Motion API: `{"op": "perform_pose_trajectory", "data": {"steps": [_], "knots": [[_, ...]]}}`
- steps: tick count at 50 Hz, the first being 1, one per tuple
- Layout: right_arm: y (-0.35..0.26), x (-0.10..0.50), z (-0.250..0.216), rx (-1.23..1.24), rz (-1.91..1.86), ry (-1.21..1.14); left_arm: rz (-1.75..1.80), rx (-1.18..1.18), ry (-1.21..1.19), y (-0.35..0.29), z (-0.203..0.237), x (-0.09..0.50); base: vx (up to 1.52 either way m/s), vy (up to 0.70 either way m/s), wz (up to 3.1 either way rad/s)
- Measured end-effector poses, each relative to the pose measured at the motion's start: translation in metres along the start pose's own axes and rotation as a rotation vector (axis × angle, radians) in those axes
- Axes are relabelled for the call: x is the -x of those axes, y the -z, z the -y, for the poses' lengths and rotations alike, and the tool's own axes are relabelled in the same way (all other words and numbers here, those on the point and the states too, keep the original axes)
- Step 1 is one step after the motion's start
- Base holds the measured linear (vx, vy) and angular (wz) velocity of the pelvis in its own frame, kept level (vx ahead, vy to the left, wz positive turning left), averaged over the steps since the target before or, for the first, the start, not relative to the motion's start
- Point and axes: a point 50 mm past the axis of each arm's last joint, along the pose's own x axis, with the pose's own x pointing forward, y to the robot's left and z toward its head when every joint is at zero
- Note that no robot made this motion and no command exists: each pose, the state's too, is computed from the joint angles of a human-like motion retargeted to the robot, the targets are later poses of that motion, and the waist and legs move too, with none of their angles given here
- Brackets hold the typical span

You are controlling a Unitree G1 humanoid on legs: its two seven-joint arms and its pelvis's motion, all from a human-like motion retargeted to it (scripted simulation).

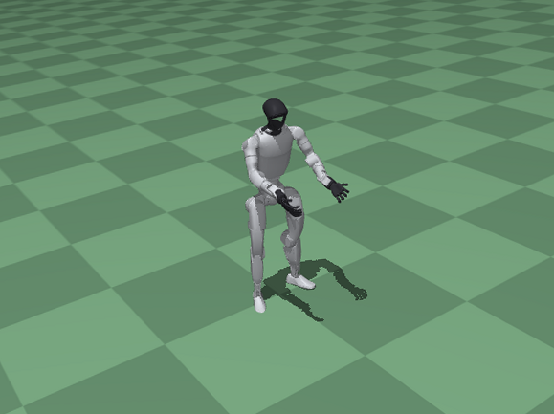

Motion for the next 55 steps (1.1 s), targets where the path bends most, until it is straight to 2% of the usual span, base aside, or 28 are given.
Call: {"op": "perform_pose_trajectory", "data": {"steps": [3, 7, 11, 16, 24, 29, 34, 39, 44, 45, 46, 47, 49, 55], "knots": [[0.022, 0.011, 0.03, -0.147, -0.077, 0.075, -0.021, 0.041, -0.234, 0.003, -0.06, 0.023, 0.11, 0.1, -0.15], [0.039, 0.026, 0.058, -0.251, -0.12, 0.149, 0.02, -0.023, -0.528, -0.02, -0.129, 0.053, 0.06, 0.11, -0.19], [0.046, 0.037, 0.078, -0.297, -0.134, 0.187, 0.126, -0.121, -0.608, -0.065, -0.147, 0.054, -0.01, 0.08, -0.08], [0.053, 0.045, 0.099, -0.219, -0.172, 0.222, 0.265, -0.284, -0.412, -0.121, -0.099, 0.019, -0.05, 0.01, 0.1], [0.072, 0.043, 0.096, 0.028, -0.306, 0.183, 0.487, -0.838, 0.04, -0.174, 0.05, -0.025, -0.04, 0.01, 0.08], [0.083, 0.042, 0.077, 0.017, -0.346, 0.133, 0.632, -1.115, 0.312, -0.154, 0.136, -0.019, 0.0, 0.0, 0.0], [0.087, 0.04, 0.072, -0.09, -0.346, 0.183, 0.671, -1.36, 0.546, -0.088, 0.186, -0.011, 0.0, 0.0, 0.0], [0.059, 0.025, 0.082, -0.099, -0.225, 0.421, 0.56, -1.628, 0.662, 0.001, 0.189, -0.015, 0.0, 0.0, 0.0], [-0.012, 0.001, 0.05, 0.131, 0.082, 0.434, 0.423, -1.592, 0.598, 0.052, 0.163, -0.013, 0.0, 0.0, 0.0], [-0.026, -0.004, 0.038, 0.412, 0.135, 0.315, 0.404, -1.586, 0.598, 0.055, 0.157, -0.013, 0.0, 0.0, 0.0], [-0.04, -0.007, 0.026, 0.557, 0.201, 0.26, 0.392, -1.569, 0.588, 0.057, 0.152, -0.012, -0.01, -0.05, -0.07], [-0.058, -0.007, 0.011, 0.415, 0.301, 0.293, 0.398, -1.528, 0.561, 0.056, 0.149, -0.011, -0.02, -0.07, -0.07], [-0.084, -0.005, -0.015, 0.483, 0.451, 0.246, 0.393, -1.475, 0.529, 0.054, 0.142, -0.011, -0.03, -0.09, -0.11], [-0.111, 0.009, -0.087, 1.195, 0.875, 0.037, 0.389, -1.233, 0.378, 0.026, 0.136, -0.022, -0.07, -0.11, -0.08]]}}
